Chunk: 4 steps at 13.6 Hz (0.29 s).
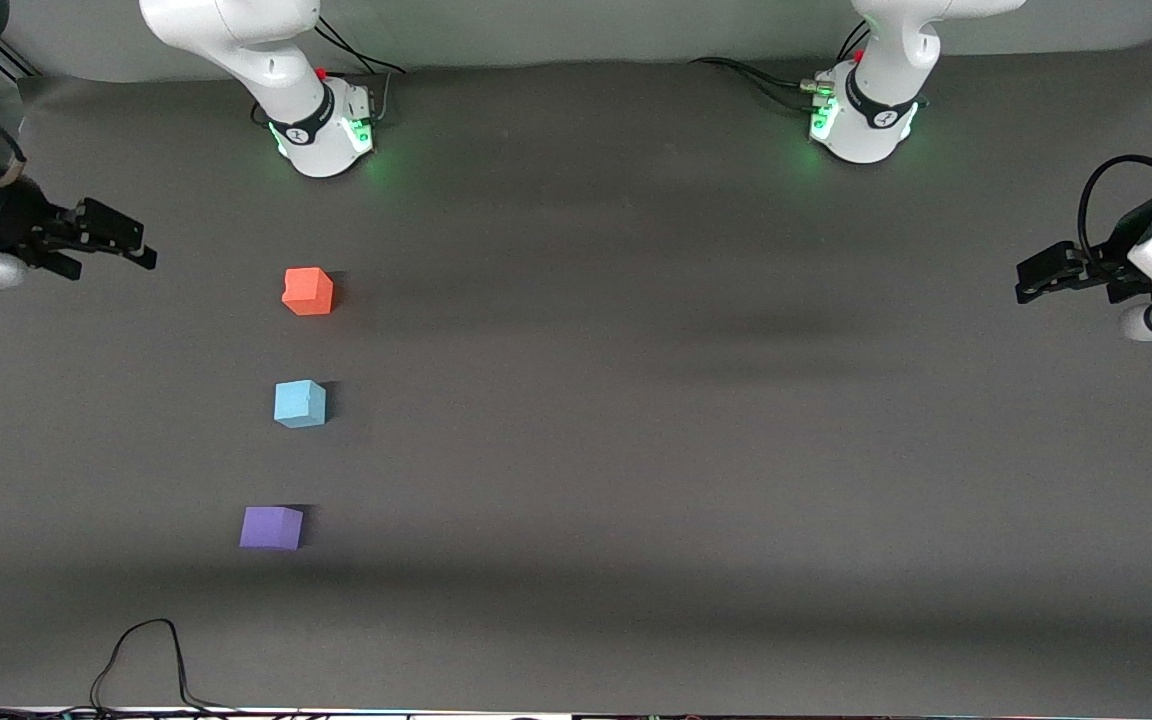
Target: Place blue block between orange and purple blocks
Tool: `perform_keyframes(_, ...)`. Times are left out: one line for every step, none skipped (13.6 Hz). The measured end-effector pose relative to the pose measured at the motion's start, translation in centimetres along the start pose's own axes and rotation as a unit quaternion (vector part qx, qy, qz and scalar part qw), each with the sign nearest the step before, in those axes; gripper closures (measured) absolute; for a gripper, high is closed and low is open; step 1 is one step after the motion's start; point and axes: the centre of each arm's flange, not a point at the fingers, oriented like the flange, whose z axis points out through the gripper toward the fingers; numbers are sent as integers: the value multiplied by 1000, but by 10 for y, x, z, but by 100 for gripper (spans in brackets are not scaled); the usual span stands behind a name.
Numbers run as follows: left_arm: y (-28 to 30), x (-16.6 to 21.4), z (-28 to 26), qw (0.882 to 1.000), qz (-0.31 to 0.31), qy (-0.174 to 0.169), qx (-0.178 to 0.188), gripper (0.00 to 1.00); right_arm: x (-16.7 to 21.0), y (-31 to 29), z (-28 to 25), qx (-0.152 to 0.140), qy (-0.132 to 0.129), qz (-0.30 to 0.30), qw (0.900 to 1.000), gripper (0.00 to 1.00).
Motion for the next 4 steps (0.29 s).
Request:
perform_keyframes(0,0,0,1000,0,0,0,0,-2,0,1,-2,-1,-1,1000,0)
perform_keyframes(0,0,0,1000,0,0,0,0,-2,-1,3,-6,-1,-2,1000,0)
perform_keyframes(0,0,0,1000,0,0,0,0,-2,0,5,-11,-2,-2,1000,0)
perform_keyframes(0,0,0,1000,0,0,0,0,-1,0,6,-14,-2,-3,1000,0)
